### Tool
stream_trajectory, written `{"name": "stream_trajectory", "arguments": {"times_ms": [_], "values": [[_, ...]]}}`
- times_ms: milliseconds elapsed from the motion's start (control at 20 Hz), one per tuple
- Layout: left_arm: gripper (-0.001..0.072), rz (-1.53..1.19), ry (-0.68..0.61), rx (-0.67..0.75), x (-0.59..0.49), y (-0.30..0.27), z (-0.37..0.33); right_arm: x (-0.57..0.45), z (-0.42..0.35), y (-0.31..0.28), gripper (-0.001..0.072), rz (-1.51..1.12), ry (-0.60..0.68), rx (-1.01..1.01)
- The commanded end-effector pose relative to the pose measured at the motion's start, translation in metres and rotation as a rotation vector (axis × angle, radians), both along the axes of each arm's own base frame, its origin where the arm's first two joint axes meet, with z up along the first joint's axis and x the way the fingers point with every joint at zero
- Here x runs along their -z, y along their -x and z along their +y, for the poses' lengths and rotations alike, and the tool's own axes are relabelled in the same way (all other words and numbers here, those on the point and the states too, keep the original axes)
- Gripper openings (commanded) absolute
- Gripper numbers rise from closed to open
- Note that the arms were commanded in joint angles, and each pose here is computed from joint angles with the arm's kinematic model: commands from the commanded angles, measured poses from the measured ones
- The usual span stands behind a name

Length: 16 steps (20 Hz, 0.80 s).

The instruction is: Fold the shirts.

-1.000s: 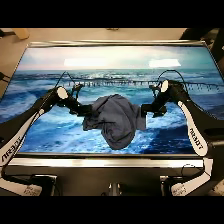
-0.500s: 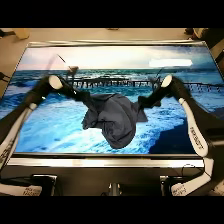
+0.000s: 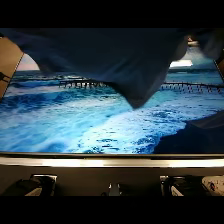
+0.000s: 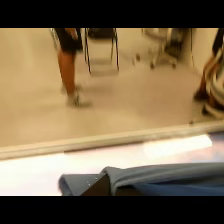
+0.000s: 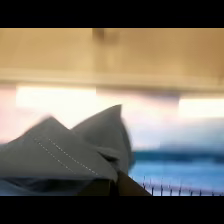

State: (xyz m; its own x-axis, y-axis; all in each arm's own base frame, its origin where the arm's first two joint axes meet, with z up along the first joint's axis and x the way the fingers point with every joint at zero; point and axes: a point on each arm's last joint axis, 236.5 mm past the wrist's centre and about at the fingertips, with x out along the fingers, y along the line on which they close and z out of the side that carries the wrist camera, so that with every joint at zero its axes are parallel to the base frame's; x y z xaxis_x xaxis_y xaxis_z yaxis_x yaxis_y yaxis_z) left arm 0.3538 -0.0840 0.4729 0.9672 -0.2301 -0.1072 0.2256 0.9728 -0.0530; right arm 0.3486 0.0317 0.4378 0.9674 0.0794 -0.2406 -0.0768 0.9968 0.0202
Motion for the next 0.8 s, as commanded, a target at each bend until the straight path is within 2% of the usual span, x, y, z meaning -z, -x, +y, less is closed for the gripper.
{"name": "stream_trajectory", "arguments": {"times_ms": [0,150,350,450,600,750], "values": [[0.0025,-0.164,0.041,-0.04,-0.057,0.071,0.027,-0.064,-0.022,0.082,0.0019,-0.205,-0.017,0.056],[0.0025,-0.11,0.015,-0.056,-0.043,0.065,0.029,-0.064,-0.025,0.084,0.0019,-0.203,-0.011,0.067],[0.0025,0.146,-0.109,-0.159,0.038,0.017,0.045,-0.036,-0.026,0.048,0.0019,-0.102,0.021,0.083],[0.0025,0.281,-0.156,-0.158,0.096,-0.016,0.039,-0.007,-0.022,0.01,0.0019,-0.011,0.034,0.082],[0.0025,0.466,-0.216,-0.16,0.192,-0.074,0.032,0.043,-0.013,-0.08,0.002,0.072,0.062,0.081],[0.0026,0.673,-0.214,-0.22,0.289,-0.123,0.046,0.117,0.001,-0.178,0.002,0.138,-0.055,0.103]]}}
